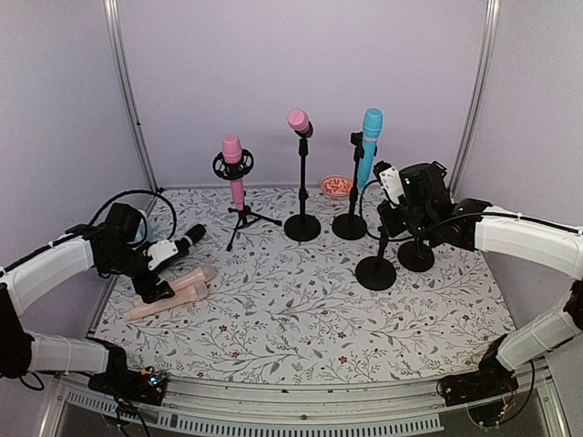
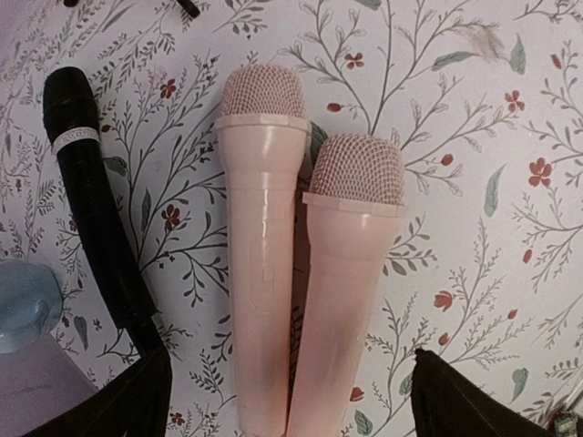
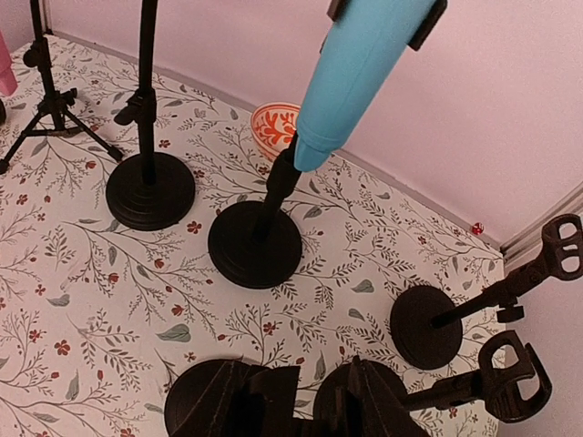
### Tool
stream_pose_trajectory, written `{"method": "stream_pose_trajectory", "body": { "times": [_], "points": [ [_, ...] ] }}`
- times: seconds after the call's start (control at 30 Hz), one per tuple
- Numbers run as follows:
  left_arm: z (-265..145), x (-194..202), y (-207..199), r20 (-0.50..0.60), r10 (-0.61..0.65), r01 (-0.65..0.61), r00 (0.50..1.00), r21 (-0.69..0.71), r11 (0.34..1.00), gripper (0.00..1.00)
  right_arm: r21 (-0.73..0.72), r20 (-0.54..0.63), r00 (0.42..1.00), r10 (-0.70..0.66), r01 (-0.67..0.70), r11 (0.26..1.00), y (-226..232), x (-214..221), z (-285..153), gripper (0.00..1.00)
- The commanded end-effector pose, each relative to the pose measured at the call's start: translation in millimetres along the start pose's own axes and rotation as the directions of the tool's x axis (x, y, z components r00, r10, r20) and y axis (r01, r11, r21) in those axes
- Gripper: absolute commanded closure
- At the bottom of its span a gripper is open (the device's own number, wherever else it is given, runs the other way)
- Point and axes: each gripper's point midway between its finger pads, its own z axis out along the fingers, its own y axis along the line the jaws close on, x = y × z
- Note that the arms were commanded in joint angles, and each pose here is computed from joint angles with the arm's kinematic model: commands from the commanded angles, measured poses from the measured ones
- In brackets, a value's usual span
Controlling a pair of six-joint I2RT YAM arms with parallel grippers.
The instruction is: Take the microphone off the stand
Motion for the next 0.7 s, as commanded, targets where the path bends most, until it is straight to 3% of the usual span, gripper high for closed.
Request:
{"method": "stream_pose_trajectory", "body": {
  "times": [0.0, 0.67],
  "points": [
    [-7, -18, 5, 0.056, -0.015, 0.014, 0.998, 0.011, 1.0, 0.07, 0.047, -0.029, 1.0, 0.01, -0.009, 0.999, -21, 10, -8, 0.8],
    [-11, -28, 8, 0.08, -0.029, 0.028, 0.996, 0.022, 0.999, 0.07, 0.296, -0.216, 0.974, 0.065, 0.002, 0.955, -119, 53, 10, 0.82]
  ]
}}
